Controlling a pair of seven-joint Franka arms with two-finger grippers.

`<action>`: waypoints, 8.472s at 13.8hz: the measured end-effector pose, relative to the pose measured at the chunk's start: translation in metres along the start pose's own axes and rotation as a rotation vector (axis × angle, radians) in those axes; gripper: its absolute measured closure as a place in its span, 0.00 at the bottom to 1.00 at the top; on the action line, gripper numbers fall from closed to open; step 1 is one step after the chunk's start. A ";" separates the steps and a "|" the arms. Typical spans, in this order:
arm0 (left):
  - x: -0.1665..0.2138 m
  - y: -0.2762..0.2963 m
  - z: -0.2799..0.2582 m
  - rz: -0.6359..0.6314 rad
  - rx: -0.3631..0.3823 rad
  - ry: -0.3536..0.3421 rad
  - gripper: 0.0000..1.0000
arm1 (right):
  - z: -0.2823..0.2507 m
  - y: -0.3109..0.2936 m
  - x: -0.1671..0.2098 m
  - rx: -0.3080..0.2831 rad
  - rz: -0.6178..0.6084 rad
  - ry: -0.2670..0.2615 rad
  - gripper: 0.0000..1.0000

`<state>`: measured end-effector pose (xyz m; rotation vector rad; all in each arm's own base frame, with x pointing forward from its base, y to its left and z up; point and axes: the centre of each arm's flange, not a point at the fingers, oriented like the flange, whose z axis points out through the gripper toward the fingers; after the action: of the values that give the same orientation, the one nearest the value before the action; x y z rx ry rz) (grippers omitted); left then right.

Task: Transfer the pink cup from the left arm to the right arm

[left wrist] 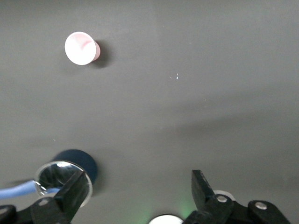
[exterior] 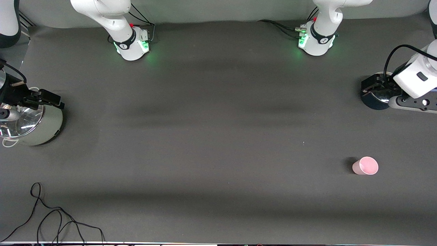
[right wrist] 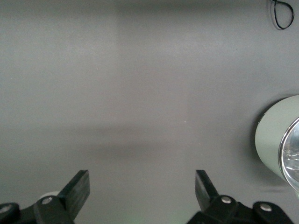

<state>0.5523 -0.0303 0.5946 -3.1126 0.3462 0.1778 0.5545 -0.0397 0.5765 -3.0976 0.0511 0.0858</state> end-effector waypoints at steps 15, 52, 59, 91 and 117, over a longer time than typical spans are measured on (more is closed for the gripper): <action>-0.054 -0.351 0.167 0.736 -0.414 0.402 0.00 | 0.000 -0.001 0.000 0.000 -0.001 0.000 0.00; 0.032 -0.354 0.509 0.898 -0.561 1.226 0.00 | 0.000 -0.001 0.000 0.000 -0.002 -0.001 0.00; 0.059 -0.320 0.519 0.897 -0.593 1.255 0.00 | 0.000 -0.001 0.000 0.000 -0.002 -0.001 0.00; 0.089 -0.319 0.355 0.752 -0.711 1.229 0.35 | 0.001 -0.001 0.000 0.000 -0.001 -0.004 0.00; 0.049 0.332 0.170 0.644 -0.524 1.110 0.35 | 0.001 0.001 0.000 0.001 0.002 -0.004 0.00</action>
<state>0.5077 -0.3623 0.4224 -3.0192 1.4571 -1.7344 0.5543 -0.0408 0.5758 -3.0967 0.0548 0.0926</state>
